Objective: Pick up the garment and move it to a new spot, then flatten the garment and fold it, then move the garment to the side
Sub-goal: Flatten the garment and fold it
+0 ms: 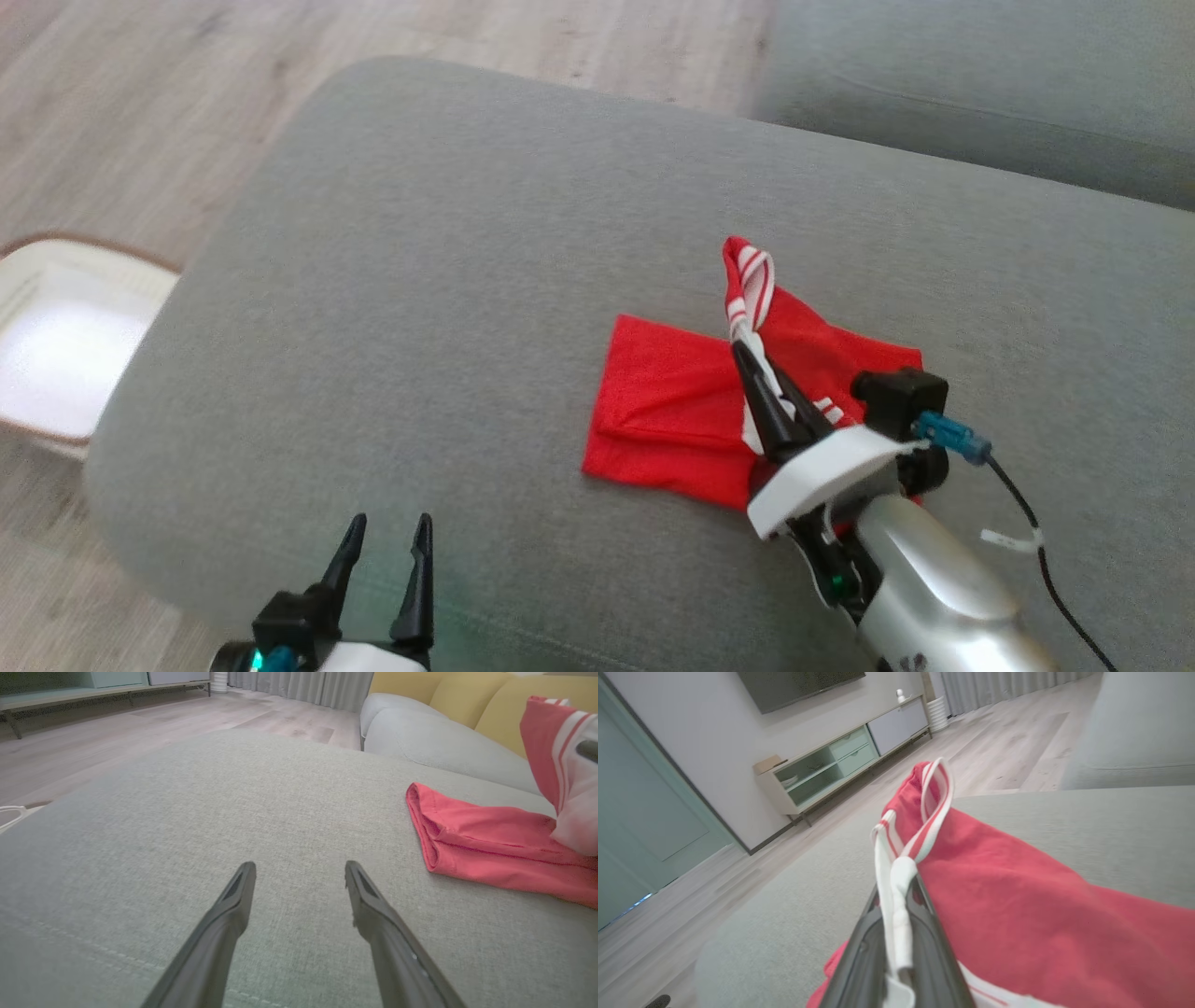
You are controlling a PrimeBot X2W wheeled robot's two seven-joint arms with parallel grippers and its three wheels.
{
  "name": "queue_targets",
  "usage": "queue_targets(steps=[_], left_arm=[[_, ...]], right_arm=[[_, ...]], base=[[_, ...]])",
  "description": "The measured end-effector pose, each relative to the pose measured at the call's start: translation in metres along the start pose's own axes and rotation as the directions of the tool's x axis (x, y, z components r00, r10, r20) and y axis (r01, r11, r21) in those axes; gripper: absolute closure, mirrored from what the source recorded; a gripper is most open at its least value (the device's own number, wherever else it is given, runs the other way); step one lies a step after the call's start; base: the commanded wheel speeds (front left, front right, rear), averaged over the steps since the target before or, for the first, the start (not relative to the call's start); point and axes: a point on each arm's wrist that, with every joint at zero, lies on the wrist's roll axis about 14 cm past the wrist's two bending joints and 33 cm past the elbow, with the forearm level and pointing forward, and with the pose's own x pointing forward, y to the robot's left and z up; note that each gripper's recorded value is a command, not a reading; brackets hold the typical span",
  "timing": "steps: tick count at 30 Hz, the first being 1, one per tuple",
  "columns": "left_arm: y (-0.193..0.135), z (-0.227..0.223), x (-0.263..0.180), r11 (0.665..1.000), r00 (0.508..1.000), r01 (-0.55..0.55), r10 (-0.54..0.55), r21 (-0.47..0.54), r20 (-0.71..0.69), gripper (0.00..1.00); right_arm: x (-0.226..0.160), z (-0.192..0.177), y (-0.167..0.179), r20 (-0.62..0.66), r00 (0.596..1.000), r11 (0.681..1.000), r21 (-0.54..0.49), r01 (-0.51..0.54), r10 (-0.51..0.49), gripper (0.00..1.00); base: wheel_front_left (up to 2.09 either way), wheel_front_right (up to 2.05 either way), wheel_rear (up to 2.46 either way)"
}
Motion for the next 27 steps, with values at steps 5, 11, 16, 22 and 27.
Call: queue_targets(steps=[5, 11, 16, 22, 27], left_arm=[[0.008, -0.003, -0.009, 1.000, 1.000, -0.030, 0.030, -0.006, -0.006, 0.00], [-0.002, 0.004, 0.003, 1.000, 1.000, 0.009, -0.009, 0.005, 0.008, 0.00], [-0.016, 0.007, 0.013, 0.998, 0.998, 0.055, -0.055, 0.016, 0.010, 0.00], [-0.037, 0.017, 0.031, 0.992, 0.992, 0.123, -0.124, 0.032, 0.031, 0.00], [-0.053, 0.028, 0.045, 0.986, 0.985, 0.159, -0.162, 0.049, 0.054, 0.00]], right_arm=[[0.019, 0.000, 0.020, -0.018, 0.997, 0.997, -0.002, -0.071, 0.071, 0.00], [0.013, 0.012, 0.001, 0.020, 1.000, 1.000, -0.002, -0.012, 0.012, 0.00], [-0.005, 0.039, -0.037, 0.108, 0.988, 0.994, -0.013, 0.109, -0.107, 0.00], [-0.071, 0.035, -0.102, 0.148, 0.927, 0.936, -0.021, 0.351, -0.344, 0.00], [-0.123, 0.025, -0.129, 0.154, 0.870, 0.877, -0.045, 0.479, -0.468, 0.00]], base=[[0.00, 0.00, 0.00], [0.00, 0.00, 0.00], [0.00, 0.00, 0.00], [0.00, 0.00, 0.00], [0.00, 0.00, 0.00]])
